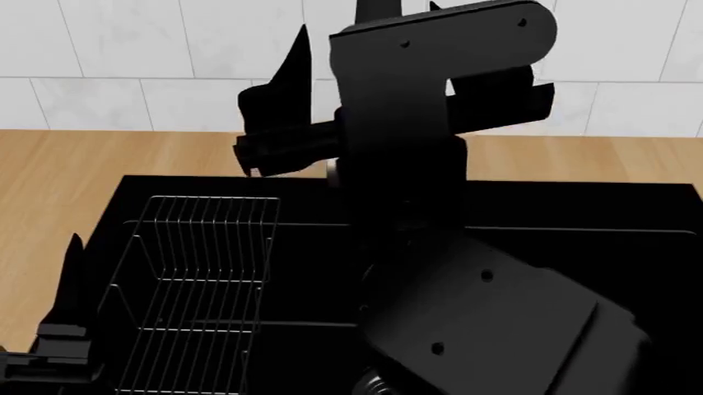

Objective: Turn the sink spout to the right.

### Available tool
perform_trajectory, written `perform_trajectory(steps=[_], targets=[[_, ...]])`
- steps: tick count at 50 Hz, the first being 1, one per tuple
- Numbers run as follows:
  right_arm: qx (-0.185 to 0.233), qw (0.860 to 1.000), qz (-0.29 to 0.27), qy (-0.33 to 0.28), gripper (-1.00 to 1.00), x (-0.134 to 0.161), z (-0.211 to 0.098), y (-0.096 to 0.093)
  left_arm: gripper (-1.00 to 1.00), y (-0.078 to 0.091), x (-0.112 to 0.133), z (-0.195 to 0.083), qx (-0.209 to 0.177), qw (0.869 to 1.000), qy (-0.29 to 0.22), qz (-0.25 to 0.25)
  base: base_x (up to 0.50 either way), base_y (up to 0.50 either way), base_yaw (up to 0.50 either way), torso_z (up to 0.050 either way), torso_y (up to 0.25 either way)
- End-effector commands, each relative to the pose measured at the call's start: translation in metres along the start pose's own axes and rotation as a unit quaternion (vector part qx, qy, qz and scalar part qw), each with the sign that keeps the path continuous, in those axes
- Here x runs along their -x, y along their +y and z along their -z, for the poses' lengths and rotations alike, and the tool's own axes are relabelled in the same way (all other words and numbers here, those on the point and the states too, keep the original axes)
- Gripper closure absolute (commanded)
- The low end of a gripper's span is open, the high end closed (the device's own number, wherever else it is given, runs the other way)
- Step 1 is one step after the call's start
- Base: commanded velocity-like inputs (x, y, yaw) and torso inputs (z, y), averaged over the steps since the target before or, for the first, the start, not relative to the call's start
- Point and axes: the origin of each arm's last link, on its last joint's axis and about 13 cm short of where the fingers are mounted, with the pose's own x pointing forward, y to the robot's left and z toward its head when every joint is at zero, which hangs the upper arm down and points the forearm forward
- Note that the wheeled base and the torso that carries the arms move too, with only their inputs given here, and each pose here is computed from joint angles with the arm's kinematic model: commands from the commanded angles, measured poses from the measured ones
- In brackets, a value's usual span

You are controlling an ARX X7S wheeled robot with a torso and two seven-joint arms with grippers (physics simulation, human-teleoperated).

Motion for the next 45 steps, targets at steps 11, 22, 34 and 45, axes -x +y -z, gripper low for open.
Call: perform_trajectory(steps=[11, 22, 34, 45], targets=[[-0.009, 1.0, 0.019, 0.004, -1.0, -0.012, 0.009, -0.008, -1.0, -0.001, 0.0, 0.001, -0.004, 1.0, 0.002, 0.004, 0.0, 0.0, 0.0, 0.0, 0.001], [-0.007, 0.999, 0.032, -0.002, -1.0, -0.013, 0.005, -0.014, -1.0, -0.001, -0.001, 0.001, -0.005, 1.0, 0.004, 0.005, 0.0, 0.0, 0.0, 0.0, 0.0], [-0.005, 0.999, 0.044, -0.005, -1.0, -0.012, -0.002, -0.018, -1.0, -0.001, -0.001, 0.003, -0.006, 1.0, 0.007, 0.007, 0.0, 0.0, 0.0, 0.0, 0.0], [-0.002, 0.998, 0.056, -0.005, -1.0, -0.009, -0.003, -0.022, -1.0, -0.002, -0.001, 0.003, -0.006, 1.0, 0.008, 0.007, 0.0, 0.0, 0.0, 0.0, 0.0]])
